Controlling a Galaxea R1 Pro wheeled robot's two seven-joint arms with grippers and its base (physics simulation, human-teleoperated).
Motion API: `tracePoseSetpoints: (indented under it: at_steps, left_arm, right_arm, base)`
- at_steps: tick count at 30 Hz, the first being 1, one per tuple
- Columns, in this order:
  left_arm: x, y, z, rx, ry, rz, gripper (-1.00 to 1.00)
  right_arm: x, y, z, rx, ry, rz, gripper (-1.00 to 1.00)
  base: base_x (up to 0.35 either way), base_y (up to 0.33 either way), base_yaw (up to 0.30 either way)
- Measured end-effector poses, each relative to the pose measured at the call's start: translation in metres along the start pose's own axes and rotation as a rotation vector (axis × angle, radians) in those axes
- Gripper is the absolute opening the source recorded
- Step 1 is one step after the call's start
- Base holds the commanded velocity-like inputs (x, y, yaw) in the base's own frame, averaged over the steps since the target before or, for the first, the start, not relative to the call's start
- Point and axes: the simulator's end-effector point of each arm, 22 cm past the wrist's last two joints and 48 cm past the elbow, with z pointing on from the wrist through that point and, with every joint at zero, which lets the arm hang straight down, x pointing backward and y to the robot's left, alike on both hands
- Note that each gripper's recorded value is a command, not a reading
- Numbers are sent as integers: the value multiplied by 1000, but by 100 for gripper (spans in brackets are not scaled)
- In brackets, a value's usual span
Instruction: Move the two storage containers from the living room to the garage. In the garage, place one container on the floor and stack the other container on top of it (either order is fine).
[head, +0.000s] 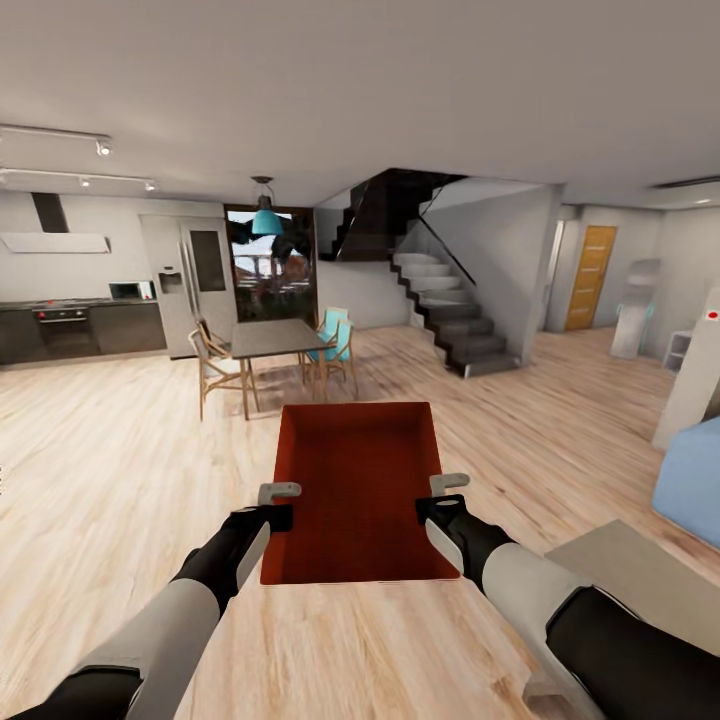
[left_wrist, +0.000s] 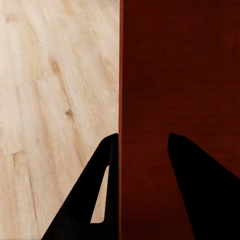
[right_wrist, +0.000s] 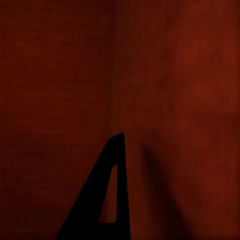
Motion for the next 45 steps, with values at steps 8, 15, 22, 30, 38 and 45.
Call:
tracePoseSetpoints:
  at_steps: [8, 15, 22, 30, 38, 45]
  left_arm:
    - [0, 0, 0, 0, 0, -1, -100]
    - [0, 0, 0, 0, 0, 0, -100]
    - [0, 0, 0, 0, 0, 0, -100]
    - [0, 0, 0, 0, 0, 0, -100]
    - [0, 0, 0, 0, 0, -1, -100]
    - [0, 0, 0, 0, 0, -1, -100]
  right_arm:
    - [0, 0, 0, 0, 0, -1, -100]
    - [0, 0, 0, 0, 0, 0, -100]
    - [0, 0, 0, 0, 0, 0, -100]
    - [0, 0, 0, 0, 0, 0, -100]
    - [0, 0, 0, 0, 0, -1, -100]
    - [0, 0, 0, 0, 0, 0, -100]
  base:
    - [321, 0, 246]
    - [321, 0, 77]
    - [321, 0, 1]
    - [321, 0, 0]
    - [321, 0, 0]
    - [321, 0, 0]
